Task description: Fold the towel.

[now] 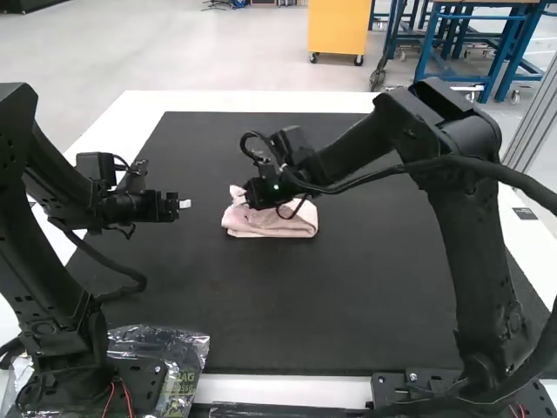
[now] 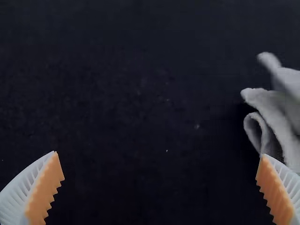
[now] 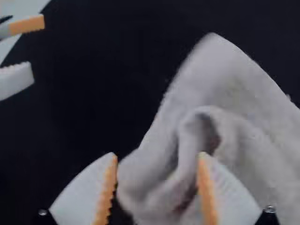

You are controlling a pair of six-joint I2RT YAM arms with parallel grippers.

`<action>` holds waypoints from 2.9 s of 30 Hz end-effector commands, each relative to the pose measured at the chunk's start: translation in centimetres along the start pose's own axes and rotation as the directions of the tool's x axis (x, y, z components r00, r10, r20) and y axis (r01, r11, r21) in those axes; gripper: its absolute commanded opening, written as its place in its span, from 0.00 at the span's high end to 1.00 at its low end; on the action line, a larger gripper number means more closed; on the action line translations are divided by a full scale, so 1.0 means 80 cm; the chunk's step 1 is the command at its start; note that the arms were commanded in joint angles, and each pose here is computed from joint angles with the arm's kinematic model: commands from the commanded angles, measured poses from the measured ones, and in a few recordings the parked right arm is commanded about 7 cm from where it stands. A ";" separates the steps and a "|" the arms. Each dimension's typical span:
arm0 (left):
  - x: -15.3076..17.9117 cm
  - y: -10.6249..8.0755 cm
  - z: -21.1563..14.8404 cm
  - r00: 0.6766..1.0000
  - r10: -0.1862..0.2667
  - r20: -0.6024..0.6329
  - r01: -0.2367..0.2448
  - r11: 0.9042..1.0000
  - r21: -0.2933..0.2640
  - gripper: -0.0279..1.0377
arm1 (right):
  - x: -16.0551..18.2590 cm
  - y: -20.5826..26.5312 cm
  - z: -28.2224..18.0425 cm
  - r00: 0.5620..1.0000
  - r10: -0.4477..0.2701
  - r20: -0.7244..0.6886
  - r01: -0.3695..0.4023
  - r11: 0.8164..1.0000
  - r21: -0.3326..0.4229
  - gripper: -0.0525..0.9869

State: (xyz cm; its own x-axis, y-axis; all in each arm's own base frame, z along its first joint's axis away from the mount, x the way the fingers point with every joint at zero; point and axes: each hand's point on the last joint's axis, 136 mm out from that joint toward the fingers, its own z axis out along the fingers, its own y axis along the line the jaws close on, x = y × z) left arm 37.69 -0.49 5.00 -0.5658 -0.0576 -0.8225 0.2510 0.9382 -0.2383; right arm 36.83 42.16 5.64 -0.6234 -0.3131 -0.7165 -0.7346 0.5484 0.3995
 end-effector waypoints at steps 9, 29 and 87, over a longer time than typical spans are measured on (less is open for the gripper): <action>-0.008 0.011 -0.009 1.000 -0.002 0.028 0.003 1.000 -0.025 0.06 | -0.111 0.071 -0.075 0.984 -0.096 0.153 0.110 0.990 -0.086 0.60; -0.010 0.006 -0.009 1.000 -0.002 0.030 0.003 1.000 -0.016 0.06 | -0.026 -0.026 -0.077 0.980 -0.052 0.193 0.051 0.999 0.008 0.97; -0.204 -0.071 -0.055 0.950 0.044 0.310 -0.073 0.994 0.084 0.06 | -0.168 -0.055 -0.215 0.880 -0.037 0.474 -0.001 0.997 0.079 0.66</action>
State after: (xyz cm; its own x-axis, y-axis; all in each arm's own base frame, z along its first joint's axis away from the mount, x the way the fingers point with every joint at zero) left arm 41.35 -1.80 16.48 -0.3786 -0.1049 -0.9196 0.3003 0.9259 -0.2292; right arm 42.46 33.12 14.07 -0.5056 -0.0589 -0.8607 -0.7047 0.6038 0.3726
